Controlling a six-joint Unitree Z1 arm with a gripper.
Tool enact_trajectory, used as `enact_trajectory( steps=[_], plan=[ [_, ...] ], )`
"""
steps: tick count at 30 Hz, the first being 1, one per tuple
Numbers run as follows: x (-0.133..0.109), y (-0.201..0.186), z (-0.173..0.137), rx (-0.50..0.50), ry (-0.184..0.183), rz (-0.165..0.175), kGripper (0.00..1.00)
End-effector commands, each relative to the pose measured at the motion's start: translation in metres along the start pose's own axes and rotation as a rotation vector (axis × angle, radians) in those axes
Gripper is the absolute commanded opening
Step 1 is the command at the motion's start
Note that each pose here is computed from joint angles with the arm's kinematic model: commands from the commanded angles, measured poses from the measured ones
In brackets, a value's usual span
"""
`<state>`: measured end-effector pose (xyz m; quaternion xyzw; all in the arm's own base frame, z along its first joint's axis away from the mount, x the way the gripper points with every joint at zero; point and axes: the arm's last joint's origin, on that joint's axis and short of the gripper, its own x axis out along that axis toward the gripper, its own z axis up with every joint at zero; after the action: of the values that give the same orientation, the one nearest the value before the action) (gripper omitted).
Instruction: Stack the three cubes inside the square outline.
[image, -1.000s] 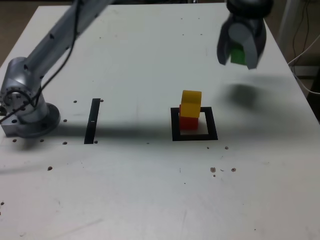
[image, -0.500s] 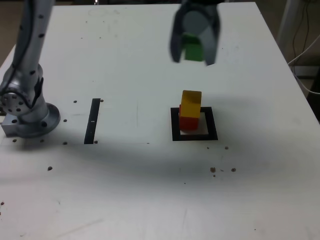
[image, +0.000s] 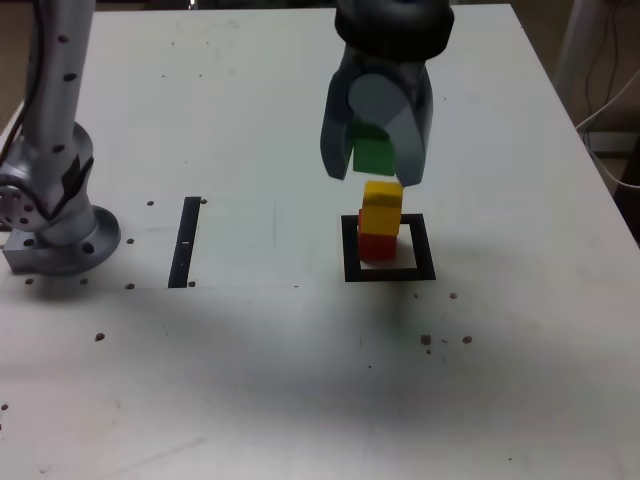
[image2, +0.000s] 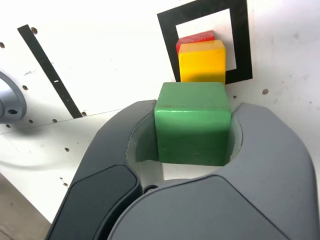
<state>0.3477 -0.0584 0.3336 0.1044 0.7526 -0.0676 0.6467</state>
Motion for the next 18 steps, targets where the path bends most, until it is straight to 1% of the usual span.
enact_trajectory(
  steps=[1, 9, 18],
  plan=[
    [0.004, -0.002, 0.0, -0.005, 0.021, -0.005, 0.12],
    [0.019, -0.001, 0.006, -0.021, 0.045, -0.009, 0.17],
    [0.028, 0.011, 0.01, -0.034, 0.054, -0.016, 0.22]
  ],
)
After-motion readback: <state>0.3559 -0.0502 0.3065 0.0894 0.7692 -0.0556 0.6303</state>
